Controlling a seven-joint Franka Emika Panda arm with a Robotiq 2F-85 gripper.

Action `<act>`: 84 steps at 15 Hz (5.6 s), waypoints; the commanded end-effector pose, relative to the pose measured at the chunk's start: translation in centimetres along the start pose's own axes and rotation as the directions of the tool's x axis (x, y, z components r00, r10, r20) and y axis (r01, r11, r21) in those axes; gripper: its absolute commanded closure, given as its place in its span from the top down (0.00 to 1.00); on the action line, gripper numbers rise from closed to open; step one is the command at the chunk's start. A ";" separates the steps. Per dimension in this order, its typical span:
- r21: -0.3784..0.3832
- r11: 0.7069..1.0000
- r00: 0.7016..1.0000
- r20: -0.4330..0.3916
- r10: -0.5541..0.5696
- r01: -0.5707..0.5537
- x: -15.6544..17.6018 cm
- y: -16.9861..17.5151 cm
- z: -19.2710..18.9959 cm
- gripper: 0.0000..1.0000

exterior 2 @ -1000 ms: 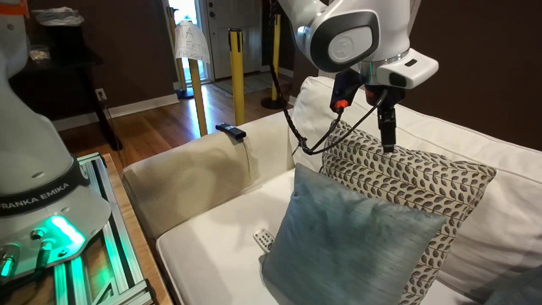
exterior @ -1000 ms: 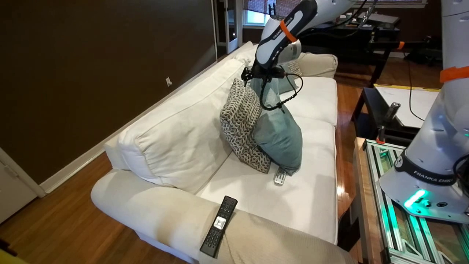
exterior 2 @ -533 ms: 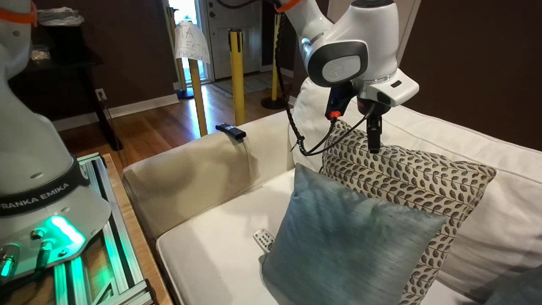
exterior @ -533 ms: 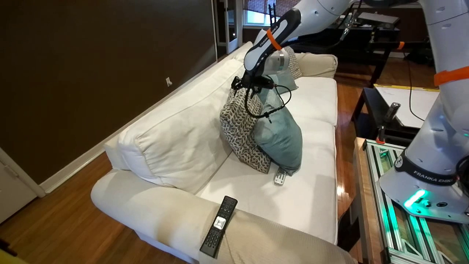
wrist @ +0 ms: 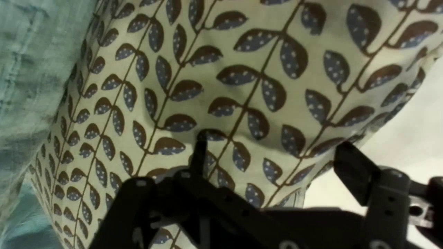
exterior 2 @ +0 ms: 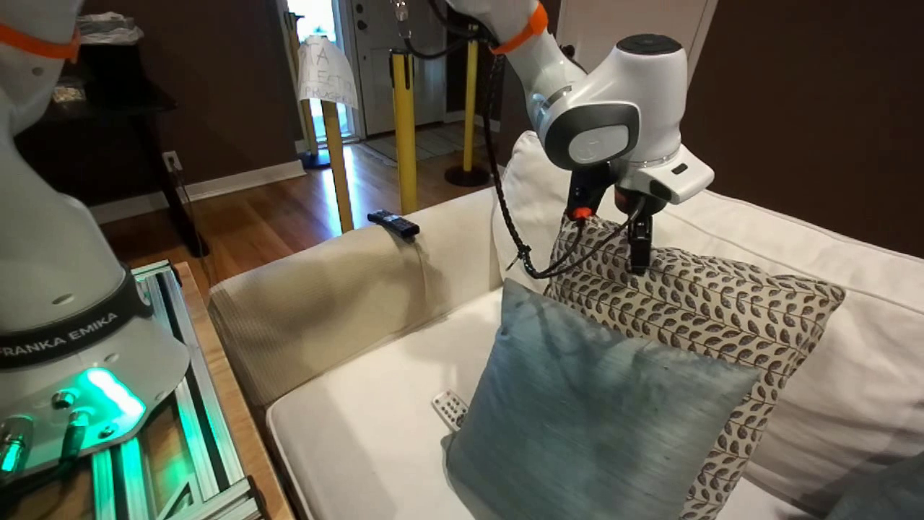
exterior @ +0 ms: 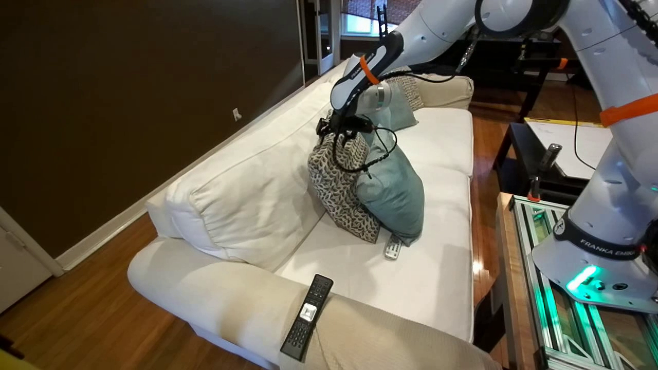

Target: Swap the blue pillow and the cheetah print pillows' places

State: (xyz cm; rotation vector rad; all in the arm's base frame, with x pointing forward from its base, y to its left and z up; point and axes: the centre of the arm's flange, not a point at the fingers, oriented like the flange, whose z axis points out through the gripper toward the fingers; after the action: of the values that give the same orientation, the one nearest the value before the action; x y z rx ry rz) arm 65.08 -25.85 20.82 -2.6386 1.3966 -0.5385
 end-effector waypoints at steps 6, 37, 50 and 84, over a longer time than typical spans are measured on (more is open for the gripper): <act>0.188 0.982 0.971 0.237 -0.029 -0.017 -1.3 -5.6 1.9 0.24; -0.133 0.966 0.974 0.080 -0.211 0.220 -1.0 -4.9 7.8 0.45; 0.095 0.991 0.981 0.161 -0.107 0.092 -0.8 -6.4 0.1 0.02; 0.263 0.915 0.909 0.206 -0.363 0.306 -12.2 -14.6 -16.9 0.90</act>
State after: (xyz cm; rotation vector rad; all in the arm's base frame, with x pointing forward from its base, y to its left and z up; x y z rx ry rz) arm 66.98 -4.51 35.52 -2.5517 0.7490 -0.3299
